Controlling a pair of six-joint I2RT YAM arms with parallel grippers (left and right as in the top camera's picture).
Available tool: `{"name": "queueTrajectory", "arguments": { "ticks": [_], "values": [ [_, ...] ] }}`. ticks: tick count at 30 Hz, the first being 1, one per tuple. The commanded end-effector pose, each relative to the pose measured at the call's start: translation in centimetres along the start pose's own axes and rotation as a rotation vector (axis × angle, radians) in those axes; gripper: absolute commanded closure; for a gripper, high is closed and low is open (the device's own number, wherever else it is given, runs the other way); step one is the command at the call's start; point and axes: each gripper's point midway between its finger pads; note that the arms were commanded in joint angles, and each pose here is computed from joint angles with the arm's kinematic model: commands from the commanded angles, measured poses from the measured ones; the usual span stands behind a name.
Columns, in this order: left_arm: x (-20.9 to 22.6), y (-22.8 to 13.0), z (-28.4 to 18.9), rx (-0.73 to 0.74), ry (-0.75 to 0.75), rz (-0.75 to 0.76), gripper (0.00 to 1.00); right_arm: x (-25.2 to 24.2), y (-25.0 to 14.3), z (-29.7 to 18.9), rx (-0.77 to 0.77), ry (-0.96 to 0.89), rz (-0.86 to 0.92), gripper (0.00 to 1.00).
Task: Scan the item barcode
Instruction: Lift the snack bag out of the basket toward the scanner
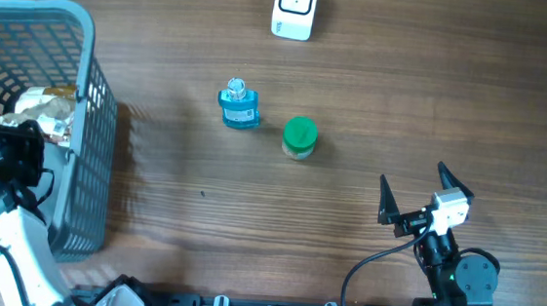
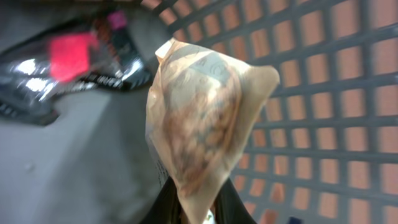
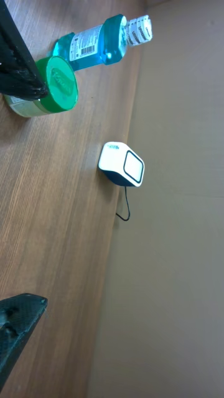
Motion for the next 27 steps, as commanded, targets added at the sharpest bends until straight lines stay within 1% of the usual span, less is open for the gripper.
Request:
{"name": "queueTrajectory", "arguments": {
  "ticks": [1, 3, 8, 15, 18, 21, 25, 27],
  "values": [
    [-4.1, 0.8, -1.8, -0.035, -0.101, 0.044, 0.96, -0.1, 0.1, 0.0, -0.006, -0.007, 0.009, 0.00],
    [-3.6, 1.3, -1.7, -0.061, -0.076, 0.038, 0.96, -0.1, 0.1, 0.0, -0.006, -0.007, 0.009, 0.00],
    [-2.5, 1.6, -0.8, -0.062, -0.034, 0.028, 0.96, -0.1, 0.1, 0.0, -0.006, -0.007, 0.009, 0.00],
    [-3.1, 2.1, -1.0, -0.082, -0.047, 0.038, 0.96, -0.1, 0.1, 0.0, -0.006, -0.007, 0.009, 0.00],
    [-6.1, 2.2, -1.8, -0.061, -0.120, 0.065, 0.96, -0.1, 0.1, 0.0, -0.006, -0.007, 0.009, 0.00],
    [-10.5, 3.2, -4.0, -0.080, -0.179, 0.096, 0.96, -0.1, 0.1, 0.0, -0.006, -0.007, 0.009, 0.00],
    [-17.8, 1.5, -8.2, 0.040, -0.366, 0.176, 0.96, -0.1, 0.1, 0.0, -0.006, -0.007, 0.009, 0.00],
    [-20.8, 0.8, -10.8, 0.070, -0.433, 0.200, 0.96, -0.1, 0.1, 0.0, -0.006, -0.007, 0.009, 0.00]
  ]
}}
Point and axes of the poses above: each gripper's point midway between its finger pads, its own z axis out along the fingers, its own x axis along the line the jaws close on, y = z × x, and after that the axes turned 14 degrees about -z, right-handed
